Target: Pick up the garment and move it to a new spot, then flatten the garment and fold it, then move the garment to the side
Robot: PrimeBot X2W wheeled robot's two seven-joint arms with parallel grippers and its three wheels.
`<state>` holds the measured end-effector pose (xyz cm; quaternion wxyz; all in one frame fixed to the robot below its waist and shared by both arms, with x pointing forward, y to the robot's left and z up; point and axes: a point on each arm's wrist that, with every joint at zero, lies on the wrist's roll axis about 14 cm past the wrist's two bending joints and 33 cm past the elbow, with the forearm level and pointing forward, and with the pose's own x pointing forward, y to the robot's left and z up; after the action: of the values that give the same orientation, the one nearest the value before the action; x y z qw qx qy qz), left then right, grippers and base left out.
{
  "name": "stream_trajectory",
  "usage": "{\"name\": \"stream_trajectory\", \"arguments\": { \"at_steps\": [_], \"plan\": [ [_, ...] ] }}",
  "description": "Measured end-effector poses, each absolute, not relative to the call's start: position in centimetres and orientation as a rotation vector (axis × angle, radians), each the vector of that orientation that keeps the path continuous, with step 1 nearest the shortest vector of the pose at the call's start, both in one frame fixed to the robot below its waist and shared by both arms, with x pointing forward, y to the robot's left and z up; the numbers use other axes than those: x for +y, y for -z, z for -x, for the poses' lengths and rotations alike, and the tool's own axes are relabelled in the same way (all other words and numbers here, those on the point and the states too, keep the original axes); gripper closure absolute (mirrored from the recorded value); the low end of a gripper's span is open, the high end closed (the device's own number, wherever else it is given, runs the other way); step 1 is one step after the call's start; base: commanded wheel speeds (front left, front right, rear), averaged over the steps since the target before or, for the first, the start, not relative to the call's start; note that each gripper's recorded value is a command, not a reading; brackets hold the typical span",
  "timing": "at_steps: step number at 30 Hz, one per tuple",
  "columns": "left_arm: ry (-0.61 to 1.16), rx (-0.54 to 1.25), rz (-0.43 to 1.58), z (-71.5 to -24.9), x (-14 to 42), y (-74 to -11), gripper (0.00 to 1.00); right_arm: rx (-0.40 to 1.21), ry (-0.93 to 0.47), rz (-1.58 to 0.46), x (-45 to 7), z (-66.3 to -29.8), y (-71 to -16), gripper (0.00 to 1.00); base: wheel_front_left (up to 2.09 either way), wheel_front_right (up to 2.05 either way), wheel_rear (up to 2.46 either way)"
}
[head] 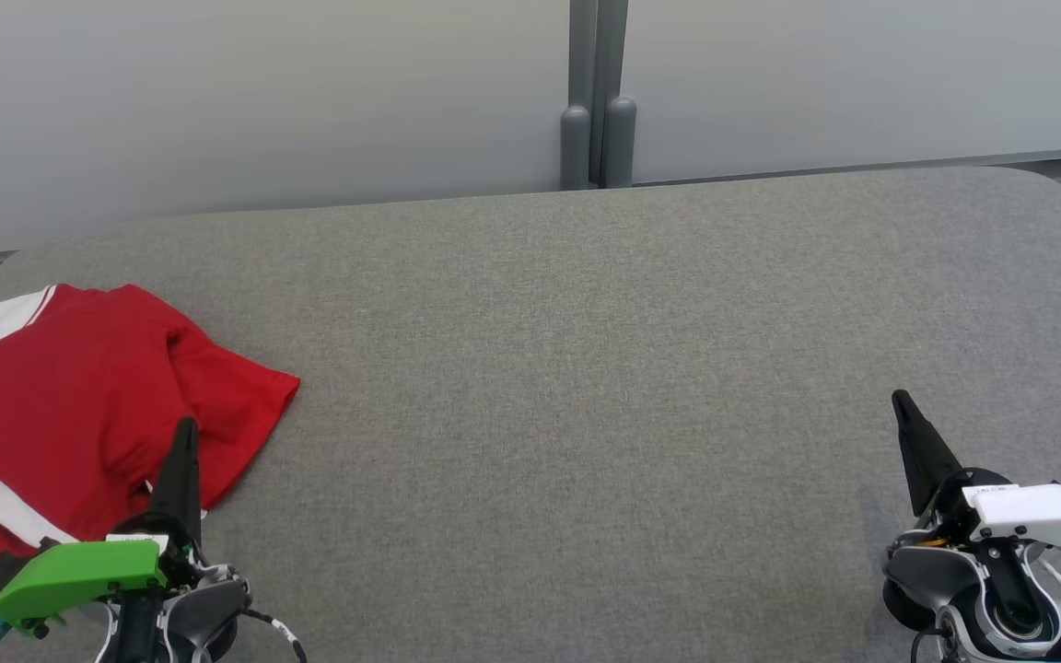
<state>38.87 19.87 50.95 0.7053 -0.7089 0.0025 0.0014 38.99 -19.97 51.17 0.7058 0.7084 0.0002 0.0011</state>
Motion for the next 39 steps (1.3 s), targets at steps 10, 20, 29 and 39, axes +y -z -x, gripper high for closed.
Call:
{"name": "stream_trajectory", "arguments": {
  "at_steps": [10,20,29,39],
  "plan": [
    [-0.003,0.006,1.576,-38.86,19.87,-50.96,1.00,0.000,-0.002,-1.574,-19.97,-38.99,-51.17,1.00,0.00,0.00,0.00],
    [-0.003,0.006,1.576,-38.87,19.87,-50.95,1.00,0.001,-0.002,-1.574,-19.97,-38.99,-51.17,1.00,0.00,0.00,0.00],
    [-0.003,0.006,1.576,-38.86,19.87,-50.96,1.00,0.000,-0.002,-1.574,-19.97,-38.99,-51.17,1.00,0.00,0.00,0.00],
    [-0.003,0.006,1.576,-38.86,19.87,-50.95,1.00,0.001,-0.002,-1.574,-19.97,-38.99,-51.17,1.00,0.00,0.00,0.00]
  ]
}}
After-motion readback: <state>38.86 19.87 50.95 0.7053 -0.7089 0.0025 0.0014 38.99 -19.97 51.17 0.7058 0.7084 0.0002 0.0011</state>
